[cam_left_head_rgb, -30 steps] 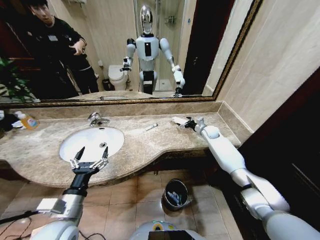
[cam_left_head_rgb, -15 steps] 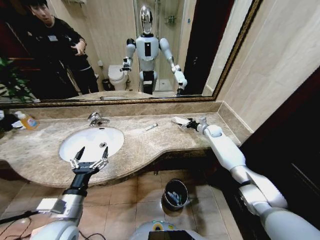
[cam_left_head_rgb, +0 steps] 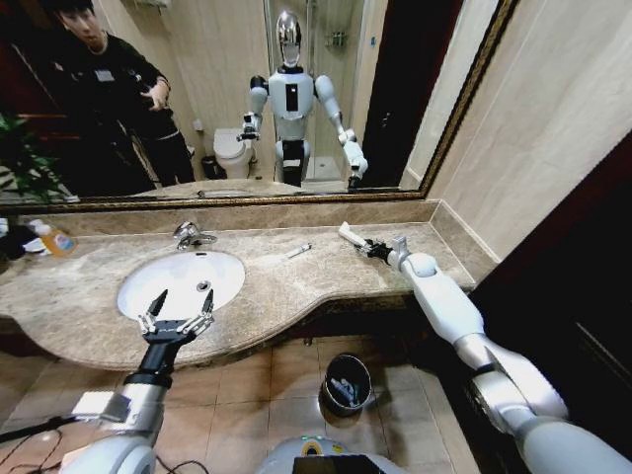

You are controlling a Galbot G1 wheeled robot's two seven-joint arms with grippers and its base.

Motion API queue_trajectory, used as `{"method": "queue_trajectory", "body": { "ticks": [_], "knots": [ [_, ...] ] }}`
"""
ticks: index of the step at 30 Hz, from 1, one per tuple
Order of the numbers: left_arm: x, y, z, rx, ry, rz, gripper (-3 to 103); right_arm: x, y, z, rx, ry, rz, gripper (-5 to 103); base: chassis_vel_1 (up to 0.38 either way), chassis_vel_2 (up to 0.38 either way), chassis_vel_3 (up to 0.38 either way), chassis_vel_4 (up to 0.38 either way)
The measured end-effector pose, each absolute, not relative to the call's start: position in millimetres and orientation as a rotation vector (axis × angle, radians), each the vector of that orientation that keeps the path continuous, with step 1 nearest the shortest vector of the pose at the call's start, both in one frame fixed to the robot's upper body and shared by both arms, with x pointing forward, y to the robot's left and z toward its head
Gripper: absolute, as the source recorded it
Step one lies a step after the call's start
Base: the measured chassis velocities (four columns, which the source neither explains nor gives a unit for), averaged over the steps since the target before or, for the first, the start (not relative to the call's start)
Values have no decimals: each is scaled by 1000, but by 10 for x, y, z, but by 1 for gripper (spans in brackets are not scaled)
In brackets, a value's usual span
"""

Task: Pick up the trash from the sink and place it in the trash bin.

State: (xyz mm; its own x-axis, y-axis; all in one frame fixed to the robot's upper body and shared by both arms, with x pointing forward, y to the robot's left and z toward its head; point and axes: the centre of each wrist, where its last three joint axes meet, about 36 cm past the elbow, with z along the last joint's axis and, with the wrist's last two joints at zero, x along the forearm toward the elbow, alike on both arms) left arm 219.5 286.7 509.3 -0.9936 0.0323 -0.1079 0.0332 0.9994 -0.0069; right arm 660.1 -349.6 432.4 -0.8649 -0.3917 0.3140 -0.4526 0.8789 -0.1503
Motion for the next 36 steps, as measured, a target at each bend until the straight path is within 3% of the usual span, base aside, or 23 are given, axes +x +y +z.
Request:
{"method": "queue_trajectory", "body": {
  "ticks": [5,7,10,29,36],
  "knots": [
    [2195,2867,5093,50,3033,-13,100,6546,-3470,4281,609,-2794,313,15,0,0,0,0],
    [2194,2867,5093,50,3033,-13,100,6530,-3463,4274,605,-2799,309,15,0,0,0,0],
    [2195,2867,5093,50,3033,-13,100,6446,-3429,4260,602,-2819,289,2,0,0,0,0],
    [2194,2867,5093,50,3033,-13,100,5734,-3247,4479,654,-2952,181,0,0,0,0,0],
    [2195,2867,5093,50,3033,-13,100,5196,-3371,4334,648,-2978,129,0,0,0,0,0]
  ]
}}
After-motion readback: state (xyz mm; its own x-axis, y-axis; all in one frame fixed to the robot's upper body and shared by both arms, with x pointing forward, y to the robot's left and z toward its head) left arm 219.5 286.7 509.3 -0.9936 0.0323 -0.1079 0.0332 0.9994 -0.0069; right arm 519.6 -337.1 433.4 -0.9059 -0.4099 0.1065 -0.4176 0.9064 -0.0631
